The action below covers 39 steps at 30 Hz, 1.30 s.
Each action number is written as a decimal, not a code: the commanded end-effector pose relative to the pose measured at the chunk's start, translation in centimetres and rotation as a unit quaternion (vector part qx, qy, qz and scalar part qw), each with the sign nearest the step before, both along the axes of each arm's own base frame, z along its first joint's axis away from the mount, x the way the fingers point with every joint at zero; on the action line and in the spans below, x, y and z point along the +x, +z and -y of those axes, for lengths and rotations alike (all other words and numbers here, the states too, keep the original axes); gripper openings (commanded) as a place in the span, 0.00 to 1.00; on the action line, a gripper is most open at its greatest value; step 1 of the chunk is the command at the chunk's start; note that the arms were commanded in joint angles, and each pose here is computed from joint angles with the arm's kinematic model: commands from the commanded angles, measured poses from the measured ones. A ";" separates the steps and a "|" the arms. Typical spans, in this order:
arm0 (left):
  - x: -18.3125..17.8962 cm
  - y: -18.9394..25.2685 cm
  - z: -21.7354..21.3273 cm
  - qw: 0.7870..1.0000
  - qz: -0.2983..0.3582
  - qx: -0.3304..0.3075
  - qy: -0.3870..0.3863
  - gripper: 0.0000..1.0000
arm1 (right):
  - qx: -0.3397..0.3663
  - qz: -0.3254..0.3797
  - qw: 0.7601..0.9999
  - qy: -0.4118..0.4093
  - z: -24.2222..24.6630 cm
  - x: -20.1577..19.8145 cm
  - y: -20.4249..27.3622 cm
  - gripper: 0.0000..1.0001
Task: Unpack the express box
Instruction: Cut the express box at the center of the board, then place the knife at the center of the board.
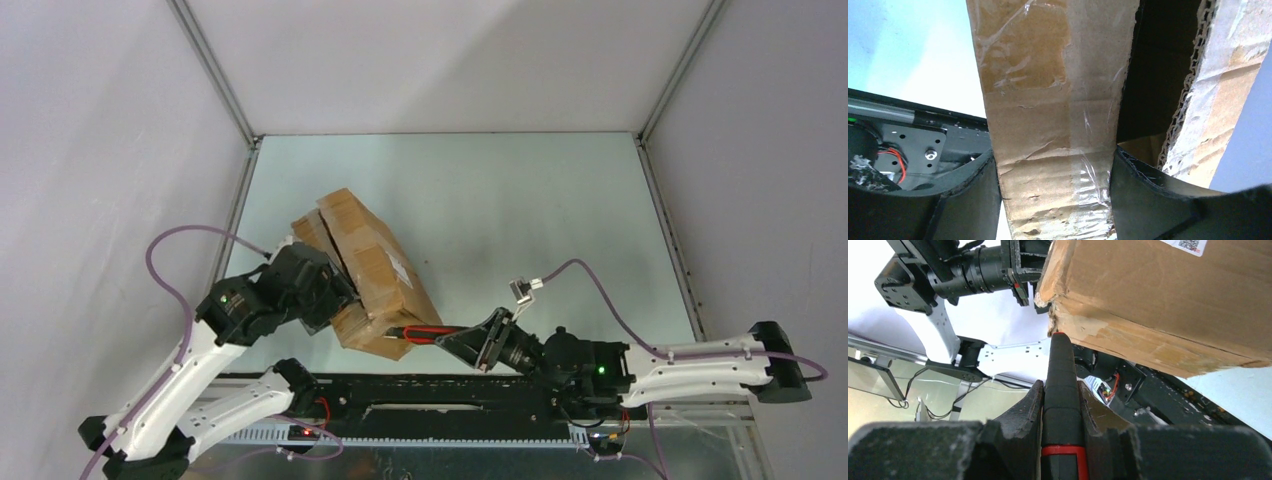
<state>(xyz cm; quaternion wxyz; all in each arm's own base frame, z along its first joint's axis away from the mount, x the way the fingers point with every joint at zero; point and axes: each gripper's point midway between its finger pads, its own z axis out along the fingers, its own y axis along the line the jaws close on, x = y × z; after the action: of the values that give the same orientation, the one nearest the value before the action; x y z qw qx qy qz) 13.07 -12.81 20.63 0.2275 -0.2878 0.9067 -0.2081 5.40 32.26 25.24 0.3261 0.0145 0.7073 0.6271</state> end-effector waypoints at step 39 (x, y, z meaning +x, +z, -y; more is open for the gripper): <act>5.8 4.6 -3.1 0.969 0.129 0.194 -0.081 1.00 | -0.391 -0.120 0.903 -0.132 8.4 19.8 -16.8 0.80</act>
<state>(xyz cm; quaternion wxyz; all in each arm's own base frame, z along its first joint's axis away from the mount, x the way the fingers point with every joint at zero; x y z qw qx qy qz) 17.67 -11.02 22.35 0.3228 -0.1291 0.9337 -0.0853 24.92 25.02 7.66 0.2818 0.0715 0.9128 0.2869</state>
